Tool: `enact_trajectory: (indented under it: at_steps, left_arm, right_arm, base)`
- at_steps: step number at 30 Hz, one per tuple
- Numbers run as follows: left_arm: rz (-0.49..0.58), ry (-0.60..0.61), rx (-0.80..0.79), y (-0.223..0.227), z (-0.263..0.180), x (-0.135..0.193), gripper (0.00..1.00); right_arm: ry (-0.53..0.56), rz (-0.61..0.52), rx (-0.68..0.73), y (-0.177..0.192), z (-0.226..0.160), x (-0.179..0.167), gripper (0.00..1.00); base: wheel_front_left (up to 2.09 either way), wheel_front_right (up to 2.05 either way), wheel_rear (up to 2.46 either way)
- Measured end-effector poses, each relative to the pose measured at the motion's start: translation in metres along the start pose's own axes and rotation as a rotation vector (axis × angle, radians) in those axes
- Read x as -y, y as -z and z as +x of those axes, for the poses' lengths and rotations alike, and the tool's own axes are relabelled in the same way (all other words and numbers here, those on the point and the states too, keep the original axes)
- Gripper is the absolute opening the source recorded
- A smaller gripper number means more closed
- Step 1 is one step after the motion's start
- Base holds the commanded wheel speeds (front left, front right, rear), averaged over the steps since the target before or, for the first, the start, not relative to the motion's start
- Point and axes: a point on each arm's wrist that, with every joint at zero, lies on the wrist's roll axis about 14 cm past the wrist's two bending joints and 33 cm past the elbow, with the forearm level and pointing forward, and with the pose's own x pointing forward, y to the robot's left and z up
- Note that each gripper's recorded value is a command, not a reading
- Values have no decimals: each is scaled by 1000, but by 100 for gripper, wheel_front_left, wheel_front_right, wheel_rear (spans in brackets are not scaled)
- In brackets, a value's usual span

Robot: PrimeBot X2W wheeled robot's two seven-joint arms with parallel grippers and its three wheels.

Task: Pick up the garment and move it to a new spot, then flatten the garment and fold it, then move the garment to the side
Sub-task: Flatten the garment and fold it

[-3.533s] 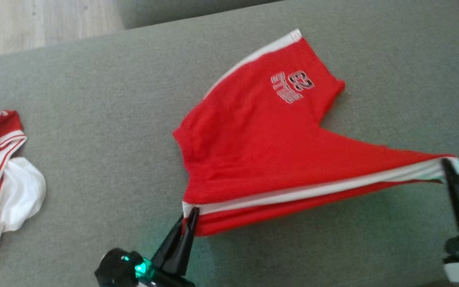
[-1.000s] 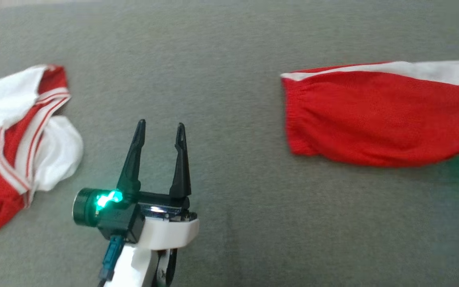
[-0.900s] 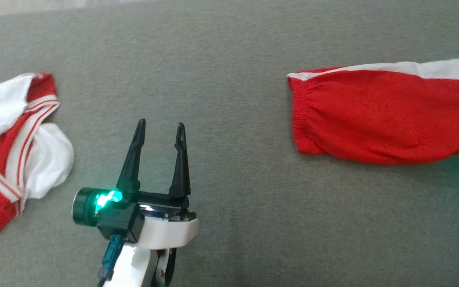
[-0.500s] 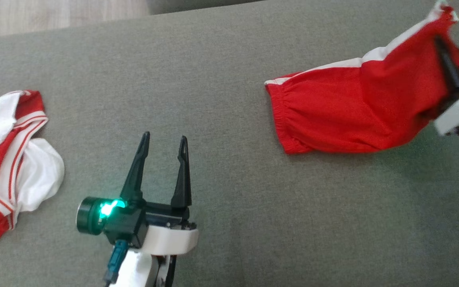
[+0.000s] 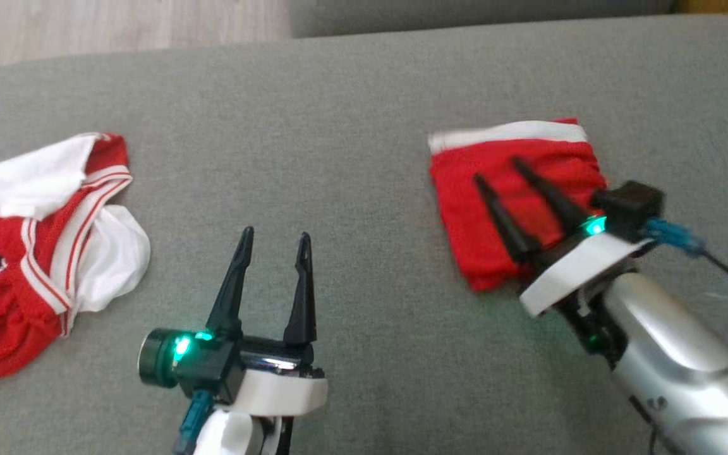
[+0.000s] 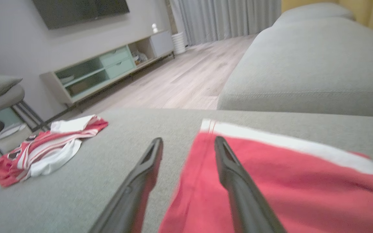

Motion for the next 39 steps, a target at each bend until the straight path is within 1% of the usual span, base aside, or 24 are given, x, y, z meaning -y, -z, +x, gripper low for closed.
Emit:
enact_trajectory:
  at_steps: [1, 2, 5, 7, 9, 10, 13, 16, 19, 25, 29, 39]
  left_arm:
    - [-1, -11, 4, -2, -2, -2, 100]
    - [-5, -29, 13, -6, -7, -4, 100]
    - [-4, -48, 14, -8, -17, -6, 100]
    - [-3, -63, 26, -12, -22, -8, 100]
    - [0, -82, 42, -18, -27, -13, 100]
    - [1, -89, 50, -21, -30, -14, 100]
    - [5, -112, 57, -24, -42, -19, 100]
    - [10, -142, 43, -20, -61, -25, 100]
    - [18, -170, 23, -14, -77, -30, 100]
    - [38, -217, -2, -6, -96, -40, 100]
    - [54, -218, -33, 3, -102, -41, 100]
    - [56, -226, -44, 6, -104, -45, 100]
  right_arm:
    - [18, 12, 31, -5, -1, 2, 100]
    - [65, -6, 99, -24, -5, 15, 100]
    - [142, -89, 199, -58, -19, 38, 100]
    - [208, -137, 256, -75, -37, 52, 100]
    - [286, -128, 299, -80, -60, 63, 100]
    - [315, -123, 303, -76, -71, 65, 100]
    - [377, -67, 311, -57, -102, 56, 100]
    - [388, -42, 307, -42, -123, 37, 100]
    - [397, -64, 282, -29, -139, 26, 100]
    - [387, -91, 242, -10, -153, 5, 100]
    - [390, -98, 232, -5, -155, 2, 100]
    - [394, -93, 207, 3, -155, 2, 100]
  base:
    - [0, 0, 0]
    - [0, 0, 0]
    - [0, 0, 0]
    - [0, 0, 0]
    - [0, 0, 0]
    - [0, 0, 0]
    - [0, 0, 0]
    - [0, 0, 0]
    - [0, 0, 0]
    - [0, 0, 0]
    - [0, 0, 0]
    - [0, 0, 0]
